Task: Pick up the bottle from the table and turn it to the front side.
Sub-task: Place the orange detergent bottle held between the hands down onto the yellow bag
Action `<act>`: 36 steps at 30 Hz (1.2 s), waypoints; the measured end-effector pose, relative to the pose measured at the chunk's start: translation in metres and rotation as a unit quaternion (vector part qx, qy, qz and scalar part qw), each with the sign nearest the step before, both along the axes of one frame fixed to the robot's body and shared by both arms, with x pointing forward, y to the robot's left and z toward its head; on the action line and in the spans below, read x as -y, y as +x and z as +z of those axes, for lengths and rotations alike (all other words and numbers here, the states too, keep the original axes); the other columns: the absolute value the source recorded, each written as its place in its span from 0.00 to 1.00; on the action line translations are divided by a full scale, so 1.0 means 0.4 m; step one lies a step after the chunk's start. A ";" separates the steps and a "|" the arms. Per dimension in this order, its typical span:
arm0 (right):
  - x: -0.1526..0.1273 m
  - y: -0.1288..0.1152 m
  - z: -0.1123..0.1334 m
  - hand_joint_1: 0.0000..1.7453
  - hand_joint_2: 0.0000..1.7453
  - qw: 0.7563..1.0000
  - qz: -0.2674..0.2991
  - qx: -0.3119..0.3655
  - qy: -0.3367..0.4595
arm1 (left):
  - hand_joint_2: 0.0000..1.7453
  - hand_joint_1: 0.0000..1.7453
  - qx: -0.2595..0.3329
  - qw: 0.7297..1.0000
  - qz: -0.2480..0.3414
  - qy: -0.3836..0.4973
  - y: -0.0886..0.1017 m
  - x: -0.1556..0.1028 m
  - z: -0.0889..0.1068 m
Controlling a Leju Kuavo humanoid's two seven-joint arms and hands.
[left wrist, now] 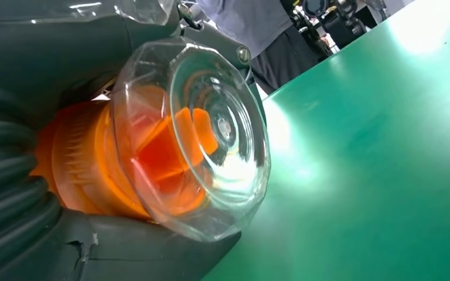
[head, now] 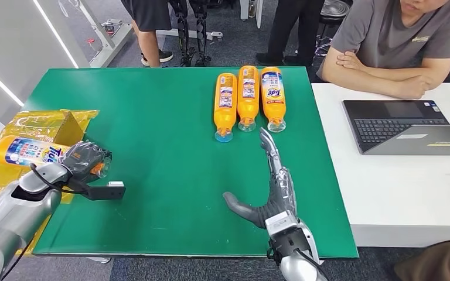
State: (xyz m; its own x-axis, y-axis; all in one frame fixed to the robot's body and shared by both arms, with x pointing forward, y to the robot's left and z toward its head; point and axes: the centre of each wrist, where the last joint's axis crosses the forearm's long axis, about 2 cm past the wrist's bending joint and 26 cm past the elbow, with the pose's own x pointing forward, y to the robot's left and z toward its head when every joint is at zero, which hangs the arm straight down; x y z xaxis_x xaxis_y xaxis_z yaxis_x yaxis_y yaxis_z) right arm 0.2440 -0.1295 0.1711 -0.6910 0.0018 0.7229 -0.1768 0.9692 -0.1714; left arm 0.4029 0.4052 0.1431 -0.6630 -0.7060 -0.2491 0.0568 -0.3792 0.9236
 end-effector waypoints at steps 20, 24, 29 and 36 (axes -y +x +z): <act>0.001 0.004 -0.002 0.00 1.00 1.000 -0.001 0.000 0.009 | 1.00 1.00 -0.063 0.998 0.028 -0.016 0.011 0.026 -0.032; 0.001 0.004 -0.004 0.00 1.00 1.000 0.000 0.001 0.012 | 1.00 1.00 -0.076 0.996 0.054 -0.012 0.000 0.000 -0.045; 0.004 0.004 -0.007 0.00 1.00 1.000 -0.006 0.002 0.014 | 1.00 1.00 -0.093 0.992 0.083 0.004 -0.012 -0.033 -0.056; 0.005 0.004 -0.008 0.00 1.00 1.000 -0.007 0.002 0.013 | 1.00 1.00 -0.100 0.991 0.090 0.010 -0.018 -0.048 -0.061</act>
State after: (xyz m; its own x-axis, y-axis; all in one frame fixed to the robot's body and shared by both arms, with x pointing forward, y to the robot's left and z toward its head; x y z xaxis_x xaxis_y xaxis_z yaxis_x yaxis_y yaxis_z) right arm 0.2456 -0.1315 0.1679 -0.6937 -0.0079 0.7202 -0.1627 0.9758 -0.1460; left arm 0.3957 0.4242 0.1188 -0.5648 -0.8131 -0.1408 0.3066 -0.3652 0.8790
